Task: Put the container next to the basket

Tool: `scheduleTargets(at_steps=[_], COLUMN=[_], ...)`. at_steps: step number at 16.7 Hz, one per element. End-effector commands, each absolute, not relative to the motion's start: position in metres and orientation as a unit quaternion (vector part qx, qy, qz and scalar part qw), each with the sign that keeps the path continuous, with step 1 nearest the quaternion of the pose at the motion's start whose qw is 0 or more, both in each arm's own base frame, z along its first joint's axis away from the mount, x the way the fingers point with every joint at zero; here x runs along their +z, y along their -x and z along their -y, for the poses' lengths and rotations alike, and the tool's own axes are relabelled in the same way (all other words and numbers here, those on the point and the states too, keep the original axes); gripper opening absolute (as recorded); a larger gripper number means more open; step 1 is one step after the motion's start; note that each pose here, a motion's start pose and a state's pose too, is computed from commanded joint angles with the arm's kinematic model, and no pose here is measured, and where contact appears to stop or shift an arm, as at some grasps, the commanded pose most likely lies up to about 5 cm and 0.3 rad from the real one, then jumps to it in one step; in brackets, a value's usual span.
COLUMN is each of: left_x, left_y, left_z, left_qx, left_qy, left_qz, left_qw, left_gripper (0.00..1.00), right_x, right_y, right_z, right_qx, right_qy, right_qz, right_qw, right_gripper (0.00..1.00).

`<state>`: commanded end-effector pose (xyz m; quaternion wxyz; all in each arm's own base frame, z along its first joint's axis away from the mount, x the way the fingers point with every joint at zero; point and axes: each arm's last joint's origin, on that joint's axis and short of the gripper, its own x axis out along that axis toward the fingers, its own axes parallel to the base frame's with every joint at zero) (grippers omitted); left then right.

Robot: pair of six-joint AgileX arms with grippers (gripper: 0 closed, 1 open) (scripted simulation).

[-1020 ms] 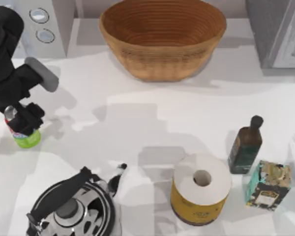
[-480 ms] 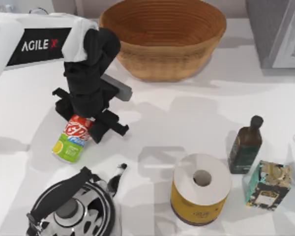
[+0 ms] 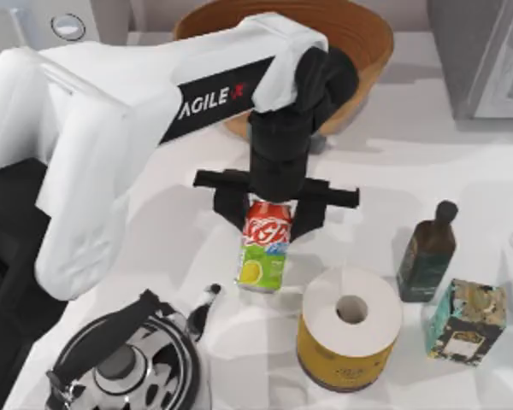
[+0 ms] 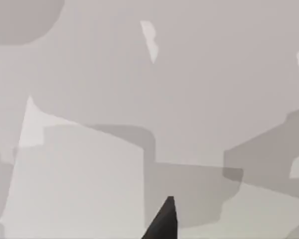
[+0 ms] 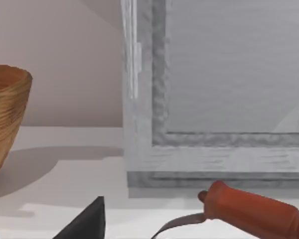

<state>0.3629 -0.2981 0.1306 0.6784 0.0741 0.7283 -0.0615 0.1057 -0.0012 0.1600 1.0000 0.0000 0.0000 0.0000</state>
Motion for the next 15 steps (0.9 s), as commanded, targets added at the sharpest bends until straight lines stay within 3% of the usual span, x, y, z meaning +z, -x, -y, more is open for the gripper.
scheduleTargets(at_steps=[6, 15], left_x=[0.179, 0.177], left_y=[-0.369, -0.364], left_z=[0.309, 0.311], left_qx=[-0.008, -0.009], left_qy=[-0.008, -0.013], left_qz=[-0.707, -0.709], left_qw=[0.707, 0.705], left_gripper=[0.0, 0.0], right_x=[0.16, 0.16], right_y=[-0.106, -0.106], right_z=[0.001, 0.001], right_qx=[0.0, 0.0], right_qy=[0.0, 0.0], right_qz=[0.0, 0.0], right_qw=[1.0, 1.0], right_gripper=[1.0, 1.0])
